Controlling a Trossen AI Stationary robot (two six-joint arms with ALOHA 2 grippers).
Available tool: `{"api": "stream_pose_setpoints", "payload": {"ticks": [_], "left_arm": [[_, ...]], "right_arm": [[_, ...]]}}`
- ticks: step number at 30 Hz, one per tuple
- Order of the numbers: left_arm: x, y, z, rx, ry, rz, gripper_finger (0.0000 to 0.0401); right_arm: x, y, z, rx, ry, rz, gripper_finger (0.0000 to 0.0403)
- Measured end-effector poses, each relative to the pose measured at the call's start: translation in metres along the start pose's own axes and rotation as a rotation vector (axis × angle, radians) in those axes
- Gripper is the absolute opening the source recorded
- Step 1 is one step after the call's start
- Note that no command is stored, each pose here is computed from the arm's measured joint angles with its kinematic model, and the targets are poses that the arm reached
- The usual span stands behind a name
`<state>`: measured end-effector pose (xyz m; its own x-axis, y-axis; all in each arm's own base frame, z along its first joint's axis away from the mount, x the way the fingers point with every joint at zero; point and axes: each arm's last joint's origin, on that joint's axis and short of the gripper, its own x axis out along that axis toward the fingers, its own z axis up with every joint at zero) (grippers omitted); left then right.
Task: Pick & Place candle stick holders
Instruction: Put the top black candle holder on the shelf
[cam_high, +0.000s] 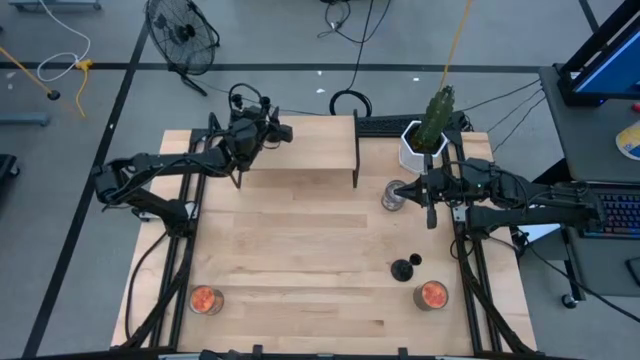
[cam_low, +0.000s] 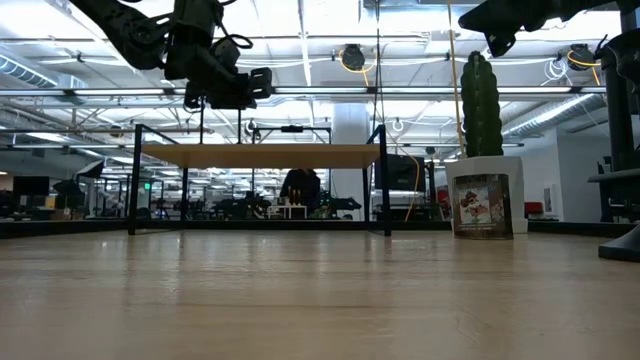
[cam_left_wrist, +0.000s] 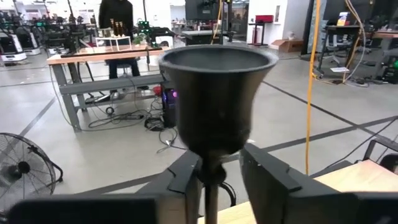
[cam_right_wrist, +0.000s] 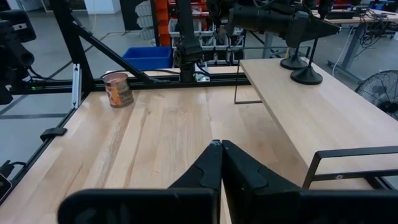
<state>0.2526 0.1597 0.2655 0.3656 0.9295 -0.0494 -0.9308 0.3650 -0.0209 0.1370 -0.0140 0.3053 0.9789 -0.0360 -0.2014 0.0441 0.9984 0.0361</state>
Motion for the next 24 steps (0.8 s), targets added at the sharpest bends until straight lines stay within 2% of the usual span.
{"api": "stream_pose_setpoints", "payload": {"ticks": [5,12,17,24], "left_arm": [[0.000,0.002,0.000,-0.003,-0.005,0.067,0.0173],[-0.006,-0.005,0.001,-0.015,-0.006,0.030,0.0221],[-0.010,-0.011,0.000,0.014,-0.004,0.010,0.0232],[-0.016,-0.015,-0.003,0.057,0.015,0.057,0.0228]], "right_arm": [[0.000,0.000,0.000,0.001,0.000,0.003,0.0000],[0.000,0.000,0.000,0.001,0.000,0.003,0.0000],[0.000,0.000,0.000,0.002,0.000,0.003,0.0000],[0.000,0.000,0.000,0.002,0.000,0.003,0.0000]]}}
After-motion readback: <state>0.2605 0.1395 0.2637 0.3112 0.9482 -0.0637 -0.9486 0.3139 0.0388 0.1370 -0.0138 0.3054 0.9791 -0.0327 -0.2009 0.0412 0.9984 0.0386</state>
